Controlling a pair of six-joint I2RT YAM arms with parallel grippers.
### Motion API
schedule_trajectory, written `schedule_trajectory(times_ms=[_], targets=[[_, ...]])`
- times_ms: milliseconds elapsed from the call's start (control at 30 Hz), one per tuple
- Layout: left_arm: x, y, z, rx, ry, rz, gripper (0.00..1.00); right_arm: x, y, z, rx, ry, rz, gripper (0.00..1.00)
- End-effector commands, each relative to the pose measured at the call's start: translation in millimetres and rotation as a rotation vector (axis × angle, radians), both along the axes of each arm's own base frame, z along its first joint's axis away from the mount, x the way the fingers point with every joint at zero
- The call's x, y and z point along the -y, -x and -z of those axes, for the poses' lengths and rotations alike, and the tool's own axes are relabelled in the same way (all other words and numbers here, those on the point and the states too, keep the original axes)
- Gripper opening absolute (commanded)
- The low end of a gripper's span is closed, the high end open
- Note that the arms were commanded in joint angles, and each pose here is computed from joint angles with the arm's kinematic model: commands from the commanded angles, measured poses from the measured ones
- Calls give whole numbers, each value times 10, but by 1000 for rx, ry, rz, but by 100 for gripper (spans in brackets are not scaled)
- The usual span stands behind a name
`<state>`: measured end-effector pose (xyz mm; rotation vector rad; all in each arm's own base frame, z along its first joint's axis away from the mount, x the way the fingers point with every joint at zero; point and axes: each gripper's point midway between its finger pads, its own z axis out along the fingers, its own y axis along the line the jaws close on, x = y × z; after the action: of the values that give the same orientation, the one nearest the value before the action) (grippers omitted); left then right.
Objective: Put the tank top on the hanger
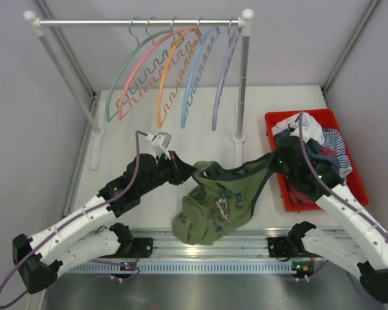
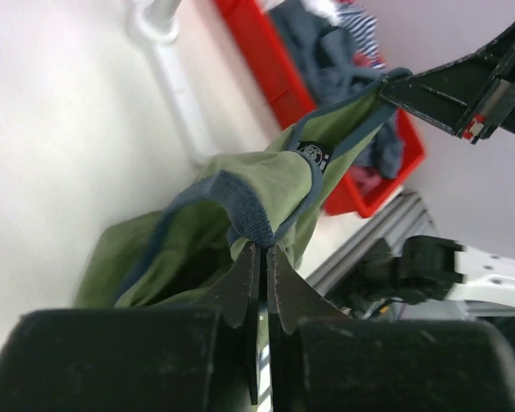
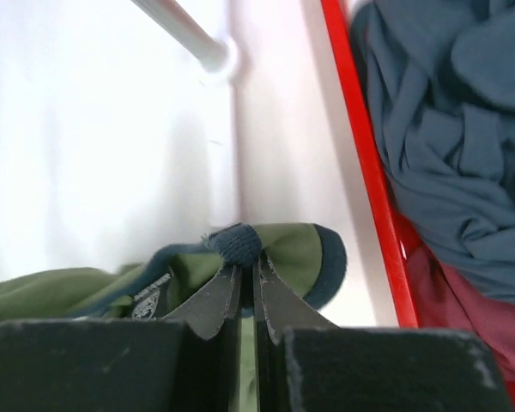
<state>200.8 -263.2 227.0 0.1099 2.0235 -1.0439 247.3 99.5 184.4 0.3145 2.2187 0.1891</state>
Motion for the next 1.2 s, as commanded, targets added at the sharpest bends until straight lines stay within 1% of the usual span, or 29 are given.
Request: schedule_trajectory(times_ms=[0, 67, 100, 167, 233, 267, 300, 333, 367, 400, 433, 467, 500, 533, 567, 600, 633, 667, 700, 767, 800, 933, 967, 1000, 1033, 1067, 1100, 1133, 1167], targets=[[-39, 185, -704, 131, 89, 85, 0, 38, 118, -805, 155, -73, -36, 0], [-91, 282, -958, 175, 116, 113, 0, -3, 186, -1013, 185, -101, -78, 0], [-85, 350, -1043, 186, 131, 145, 0, -54, 234, -1216, 222, -130, -115, 0], [-118, 457, -1300, 227, 167, 180, 0, -109, 303, -1411, 257, -161, -163, 0], [-124, 544, -1474, 252, 190, 217, 0, -149, 368, -1719, 318, -198, -205, 0], [-162, 590, -1690, 292, 213, 225, 0, -146, 388, -1812, 333, -204, -214, 0], [-184, 616, -1778, 304, 218, 228, 0, -151, 410, -2051, 376, -221, -231, 0], [-215, 620, -1895, 327, 226, 219, 0, -164, 420, -2162, 394, -226, -244, 0], [-265, 648, -2148, 381, 247, 215, 0, -210, 385, -2223, 394, -214, -265, 0], [-297, 645, -2258, 405, 250, 204, 0, -194, 412, -2499, 448, -234, -271, 0], [-334, 625, -2394, 434, 257, 182, 0, -202, 398, -2604, 464, -231, -277, 0], [-367, 620, -2639, 488, 268, 171, 0, -217, 387, -2704, 478, -221, -292, 0], [-381, 612, -2759, 514, 270, 164, 0, -252, 352, -2946, 515, -229, -303, 0], [-392, 593, -2843, 528, 262, 155, 0, -279, 339, -3067, 533, -230, -317, 0], [-396, 587, -3079, 571, 271, 153, 0, -314, 345, -3172, 548, -224, -346, 0], [-384, 594, -3180, 590, 275, 161, 0, -342, 319, -3422, 590, -240, -352, 0], [-388, 567, -3364, 619, 280, 149, 0, -344, 316, -3512, 602, -236, -356, 0], [-395, 550, -3454, 635, 282, 138, 0, -424, 214, -3553, 597, -219, -370, 0], [-396, 514, -3518, 646, 275, 125, 0, -370, 292, -3854, 668, -245, -369, 0], [-436, 442, -3709, 681, 257, 82, 0, -363, 279, -3995, 685, -236, -367, 0], [-450, 423, -3773, 693, 256, 70, 0, -372, 266, -4164, 726, -242, -371, 0], [-581, 392, -3987, 742, 254, 6, 0, -389, 215, -4246, 758, -246, -362, 0], [-585, 391, -3968, 737, 245, 6, 0, -360, 264, -4251, 764, -255, -362, 0], [-575, 391, -3931, 727, 235, 12, 0, -423, 179, -4053, 710, -235, -367, 0], [-581, 403, -3898, 718, 230, 17, 0, -455, 164, -3983, 697, -240, -373, 0], [-523, 371, -3751, 685, 209, 30, 0, -408, 263, -3943, 697, -257, -376, 0], [-503, 353, -3640, 659, 198, 33, 0, -490, 155, -3594, 612, -230, -381, 0], [-561, 420, -3585, 651, 210, 36, 0, -497, 147, -3483, 596, -234, -377, 0], [-430, 341, -3236, 575, 177, 56, 0, -428, 266, -3419, 594, -261, -367, 0]])
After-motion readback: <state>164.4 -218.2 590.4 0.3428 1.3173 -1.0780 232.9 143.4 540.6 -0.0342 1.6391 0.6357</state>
